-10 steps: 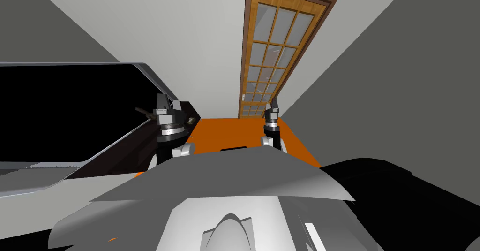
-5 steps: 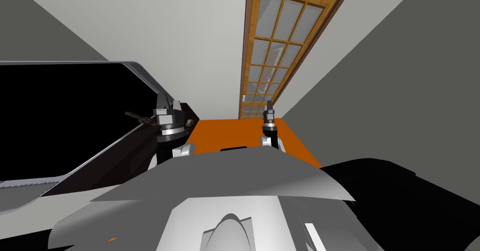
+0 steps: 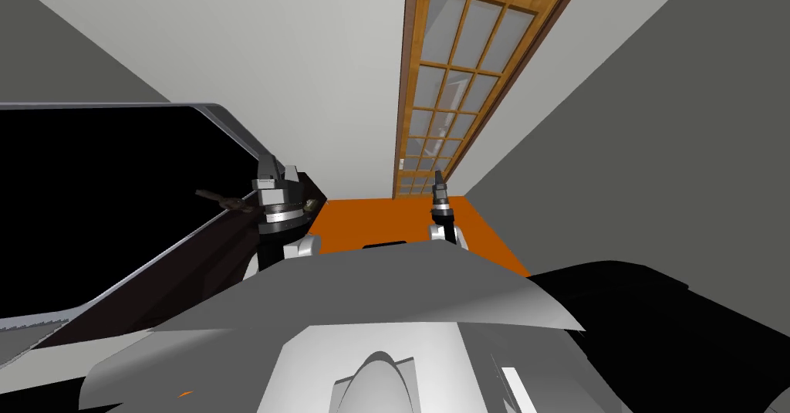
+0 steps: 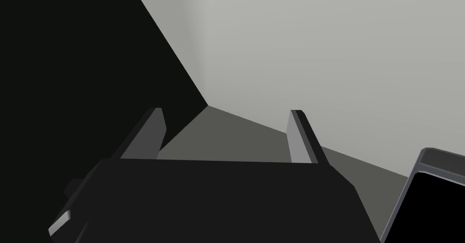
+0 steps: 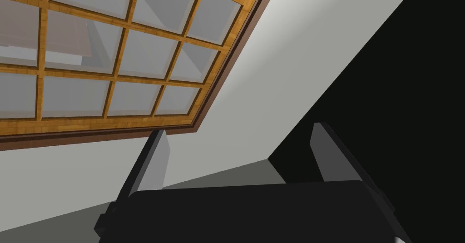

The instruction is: Pull the door open

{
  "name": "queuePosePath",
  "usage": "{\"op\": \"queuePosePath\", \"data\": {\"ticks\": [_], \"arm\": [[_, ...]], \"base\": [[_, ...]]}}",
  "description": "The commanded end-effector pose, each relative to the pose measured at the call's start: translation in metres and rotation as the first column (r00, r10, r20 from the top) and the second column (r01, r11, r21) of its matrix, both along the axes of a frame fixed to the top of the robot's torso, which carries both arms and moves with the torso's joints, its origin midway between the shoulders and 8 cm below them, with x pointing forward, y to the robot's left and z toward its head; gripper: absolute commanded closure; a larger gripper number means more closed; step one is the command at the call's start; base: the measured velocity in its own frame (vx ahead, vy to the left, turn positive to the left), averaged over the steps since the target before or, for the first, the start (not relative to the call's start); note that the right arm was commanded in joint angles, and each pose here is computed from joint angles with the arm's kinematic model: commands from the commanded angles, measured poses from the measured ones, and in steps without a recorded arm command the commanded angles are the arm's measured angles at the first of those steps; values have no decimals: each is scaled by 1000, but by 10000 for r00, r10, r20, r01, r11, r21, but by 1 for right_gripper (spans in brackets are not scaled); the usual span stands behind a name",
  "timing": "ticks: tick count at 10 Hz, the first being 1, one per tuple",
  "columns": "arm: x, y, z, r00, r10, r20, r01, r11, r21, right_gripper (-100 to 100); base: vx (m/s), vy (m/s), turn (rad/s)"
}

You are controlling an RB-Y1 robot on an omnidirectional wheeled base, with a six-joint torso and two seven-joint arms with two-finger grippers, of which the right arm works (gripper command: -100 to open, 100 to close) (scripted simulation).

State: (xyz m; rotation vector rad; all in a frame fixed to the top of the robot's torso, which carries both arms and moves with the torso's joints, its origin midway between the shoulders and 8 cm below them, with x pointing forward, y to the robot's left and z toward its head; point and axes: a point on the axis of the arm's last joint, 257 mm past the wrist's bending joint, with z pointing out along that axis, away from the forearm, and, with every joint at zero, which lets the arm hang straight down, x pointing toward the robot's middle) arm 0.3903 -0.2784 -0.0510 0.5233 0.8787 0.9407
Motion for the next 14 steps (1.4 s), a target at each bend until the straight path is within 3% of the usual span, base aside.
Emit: {"op": "queuePosePath", "data": {"ticks": [1,7,14], "arm": [[5,-1,-11,9997,-167,-162,162,9993,-351,-100],[20,-8,-49,9945,-764,-719,646,9859,-1540,-100],[34,-19,-97,9796,-1530,-1300,1081,9477,-3004,-100]], "base": [[117,8,-6],[105,12,-11],[99,12,-11]]}}
